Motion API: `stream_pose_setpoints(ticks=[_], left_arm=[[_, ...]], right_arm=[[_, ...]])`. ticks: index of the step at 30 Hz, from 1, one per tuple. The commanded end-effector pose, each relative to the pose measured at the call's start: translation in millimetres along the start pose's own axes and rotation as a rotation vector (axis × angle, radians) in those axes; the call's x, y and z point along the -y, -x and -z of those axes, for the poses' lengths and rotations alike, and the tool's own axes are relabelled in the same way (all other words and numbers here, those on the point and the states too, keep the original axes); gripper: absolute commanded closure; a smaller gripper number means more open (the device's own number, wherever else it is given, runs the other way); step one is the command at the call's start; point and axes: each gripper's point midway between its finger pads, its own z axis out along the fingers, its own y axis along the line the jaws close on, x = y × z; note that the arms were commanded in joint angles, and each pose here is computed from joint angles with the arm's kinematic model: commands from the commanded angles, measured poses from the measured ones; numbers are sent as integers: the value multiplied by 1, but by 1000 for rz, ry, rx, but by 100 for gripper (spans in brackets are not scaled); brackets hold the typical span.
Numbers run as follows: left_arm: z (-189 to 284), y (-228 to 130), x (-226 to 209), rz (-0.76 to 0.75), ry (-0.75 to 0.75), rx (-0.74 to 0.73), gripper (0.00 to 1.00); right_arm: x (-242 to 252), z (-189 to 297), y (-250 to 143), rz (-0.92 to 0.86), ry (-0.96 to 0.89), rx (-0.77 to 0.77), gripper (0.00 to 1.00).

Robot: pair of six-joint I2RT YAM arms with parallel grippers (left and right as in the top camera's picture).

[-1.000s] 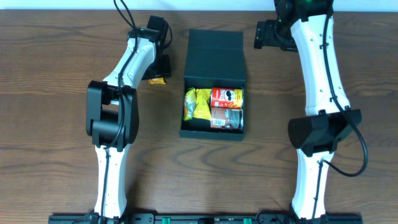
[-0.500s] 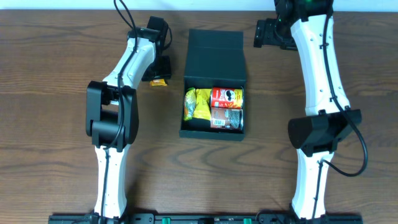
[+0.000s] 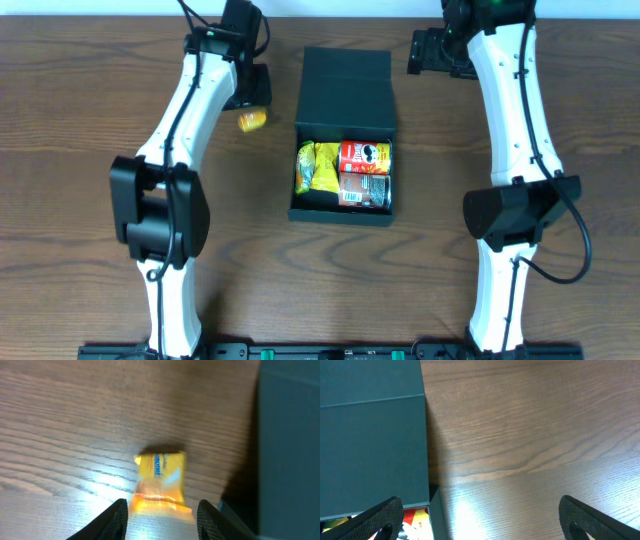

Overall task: Pack container
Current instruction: 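Lift the Le-mond packet with the left gripper toward the box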

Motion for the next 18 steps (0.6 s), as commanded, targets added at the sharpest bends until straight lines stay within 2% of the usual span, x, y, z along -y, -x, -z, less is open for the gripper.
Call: stream_pose_setpoints(ticks=[1, 6, 7, 9, 11, 15, 18], left_arm=[[24, 4, 2, -5, -15, 40, 55], [38, 5, 2, -14, 4, 68, 52], [37, 5, 0, -17, 22, 72, 48], [30, 4, 0, -24, 45, 66, 28], [20, -1, 2, -41, 53, 44, 18], [-8, -14, 10, -67, 71, -20, 9], [-29, -23, 12, -80, 85, -65, 8]], right_arm=[[0, 5, 4, 7, 7, 20, 1], [0, 5, 4, 7, 7, 21, 1], [0, 5, 4, 7, 8, 21, 1], [0, 5, 4, 7, 8, 22, 1], [-1, 5, 5, 7, 9, 23, 1], [-1, 5, 5, 7, 9, 23, 1], [0, 5, 4, 7, 9, 23, 1]])
